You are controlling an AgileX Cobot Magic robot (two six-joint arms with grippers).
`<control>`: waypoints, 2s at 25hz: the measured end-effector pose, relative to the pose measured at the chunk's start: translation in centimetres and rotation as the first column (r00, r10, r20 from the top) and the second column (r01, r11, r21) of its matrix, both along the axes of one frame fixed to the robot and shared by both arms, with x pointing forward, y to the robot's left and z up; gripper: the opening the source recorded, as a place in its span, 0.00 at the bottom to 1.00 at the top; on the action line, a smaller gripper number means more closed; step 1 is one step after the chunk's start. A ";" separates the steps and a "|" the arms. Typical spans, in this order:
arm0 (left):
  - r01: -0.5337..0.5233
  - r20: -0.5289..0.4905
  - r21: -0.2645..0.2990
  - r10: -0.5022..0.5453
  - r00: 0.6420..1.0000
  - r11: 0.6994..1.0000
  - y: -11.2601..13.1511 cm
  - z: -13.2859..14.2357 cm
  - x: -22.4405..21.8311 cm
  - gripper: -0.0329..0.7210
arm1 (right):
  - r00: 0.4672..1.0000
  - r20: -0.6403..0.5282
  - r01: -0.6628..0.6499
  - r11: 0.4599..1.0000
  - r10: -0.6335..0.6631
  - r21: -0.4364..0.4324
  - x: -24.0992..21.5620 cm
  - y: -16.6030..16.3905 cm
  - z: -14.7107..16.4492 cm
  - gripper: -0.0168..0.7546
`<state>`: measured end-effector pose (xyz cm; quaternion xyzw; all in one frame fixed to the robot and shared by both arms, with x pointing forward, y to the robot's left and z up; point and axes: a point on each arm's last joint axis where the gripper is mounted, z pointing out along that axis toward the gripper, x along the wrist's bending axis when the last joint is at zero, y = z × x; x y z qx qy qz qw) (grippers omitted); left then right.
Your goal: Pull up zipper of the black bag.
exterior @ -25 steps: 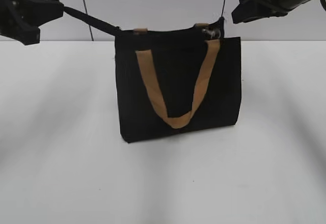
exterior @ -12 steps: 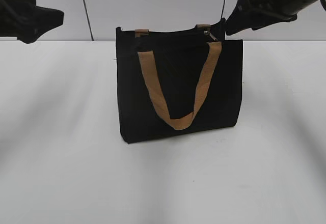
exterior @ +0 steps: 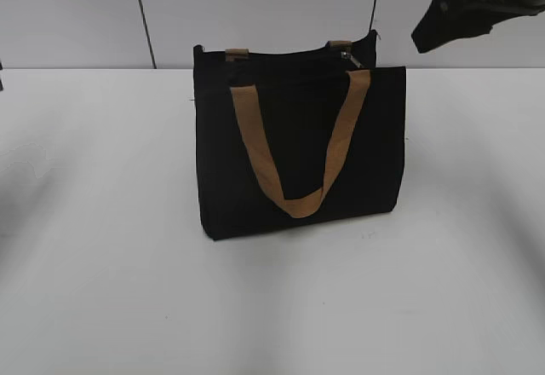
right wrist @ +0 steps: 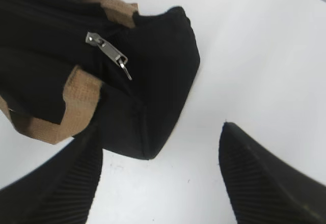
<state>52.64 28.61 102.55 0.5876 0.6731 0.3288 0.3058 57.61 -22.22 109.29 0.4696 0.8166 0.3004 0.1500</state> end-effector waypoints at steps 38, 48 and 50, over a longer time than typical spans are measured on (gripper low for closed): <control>0.269 -0.629 -0.148 -0.300 0.717 0.952 -1.9 3.0 -8.0 0.72 | 0.763 -0.384 0.496 0.852 -0.520 -0.168 -18.5 -8.7 -3.0 0.68; 0.296 -0.315 -0.096 -0.311 0.897 0.950 -0.7 2.5 -18.0 0.72 | 0.850 -0.097 0.515 0.856 -0.517 -0.049 -28.7 -7.3 -5.0 0.68; 0.305 -0.226 -0.077 -0.315 0.922 0.949 -0.4 2.9 -20.0 0.72 | 0.857 0.017 0.516 0.857 -0.515 -0.003 -30.0 -7.2 -4.5 0.68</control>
